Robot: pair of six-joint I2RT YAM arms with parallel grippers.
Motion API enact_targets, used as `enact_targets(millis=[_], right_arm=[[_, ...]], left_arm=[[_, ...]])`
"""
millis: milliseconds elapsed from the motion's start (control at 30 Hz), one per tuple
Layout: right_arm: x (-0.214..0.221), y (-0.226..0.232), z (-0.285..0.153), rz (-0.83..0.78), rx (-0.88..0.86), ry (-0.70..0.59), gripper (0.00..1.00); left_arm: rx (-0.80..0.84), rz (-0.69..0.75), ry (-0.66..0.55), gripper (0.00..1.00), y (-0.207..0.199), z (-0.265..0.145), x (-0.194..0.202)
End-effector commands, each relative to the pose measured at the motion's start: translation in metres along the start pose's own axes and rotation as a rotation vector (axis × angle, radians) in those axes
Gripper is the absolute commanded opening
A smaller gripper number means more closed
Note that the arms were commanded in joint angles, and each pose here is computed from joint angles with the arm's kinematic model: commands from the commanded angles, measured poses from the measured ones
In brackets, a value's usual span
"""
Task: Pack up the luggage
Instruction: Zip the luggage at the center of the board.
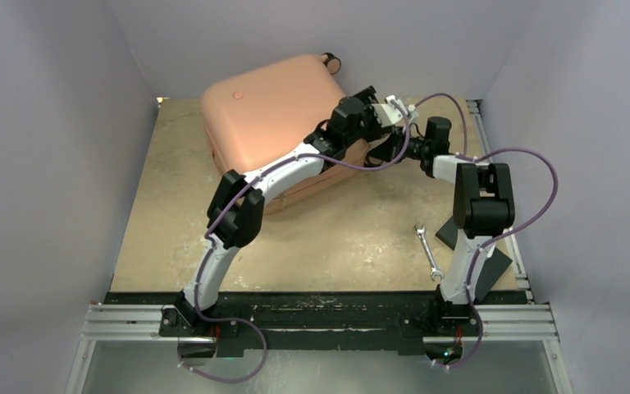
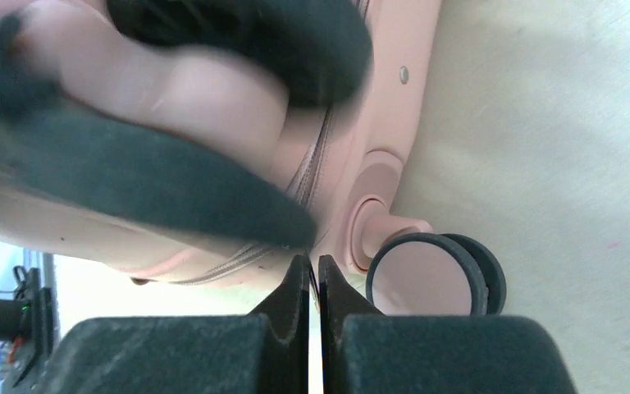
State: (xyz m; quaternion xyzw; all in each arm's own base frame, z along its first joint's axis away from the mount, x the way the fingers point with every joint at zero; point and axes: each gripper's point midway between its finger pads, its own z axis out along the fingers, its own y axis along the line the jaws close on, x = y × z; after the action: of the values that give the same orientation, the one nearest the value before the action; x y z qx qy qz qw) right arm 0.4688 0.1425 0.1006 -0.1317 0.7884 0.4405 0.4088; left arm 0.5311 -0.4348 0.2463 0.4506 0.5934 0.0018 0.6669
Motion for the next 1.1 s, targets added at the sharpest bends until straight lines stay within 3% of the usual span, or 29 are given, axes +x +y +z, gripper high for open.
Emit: enact_targets(millis=[0,200,300,467,667,833,1067], right_arm=[[-0.074,-0.116,-0.053,-0.074,0.352,-0.2,0.0],[-0.086,-0.116,-0.055,-0.086,0.358,-0.229,0.0],[-0.081,-0.114,-0.056,-0.089,0.353,-0.226,0.0],[-0.056,-0.109,-0.055,-0.094,0.332,-0.164,0.0],[-0.035,-0.098,-0.062,-0.126,0.322,-0.109,0.0],[-0.032,-0.098,-0.062,-0.128,0.322,-0.103,0.0],[-0.032,-0.091,-0.065,-0.149,0.316,-0.104,0.0]], left_arm=[[0.393,0.092,0.568,0.75,-0.095,-0.065,0.175],[0.4,0.056,0.57,0.73,-0.095,-0.075,0.17],[0.326,0.008,0.525,0.74,-0.074,-0.065,0.148],[0.174,-0.179,0.359,0.78,-0.015,-0.039,0.08],[-0.08,-0.266,0.118,0.8,0.058,-0.018,0.007],[-0.351,-0.188,0.028,0.82,0.094,0.01,0.002],[-0.609,-0.01,-0.075,0.85,0.121,0.015,-0.001]])
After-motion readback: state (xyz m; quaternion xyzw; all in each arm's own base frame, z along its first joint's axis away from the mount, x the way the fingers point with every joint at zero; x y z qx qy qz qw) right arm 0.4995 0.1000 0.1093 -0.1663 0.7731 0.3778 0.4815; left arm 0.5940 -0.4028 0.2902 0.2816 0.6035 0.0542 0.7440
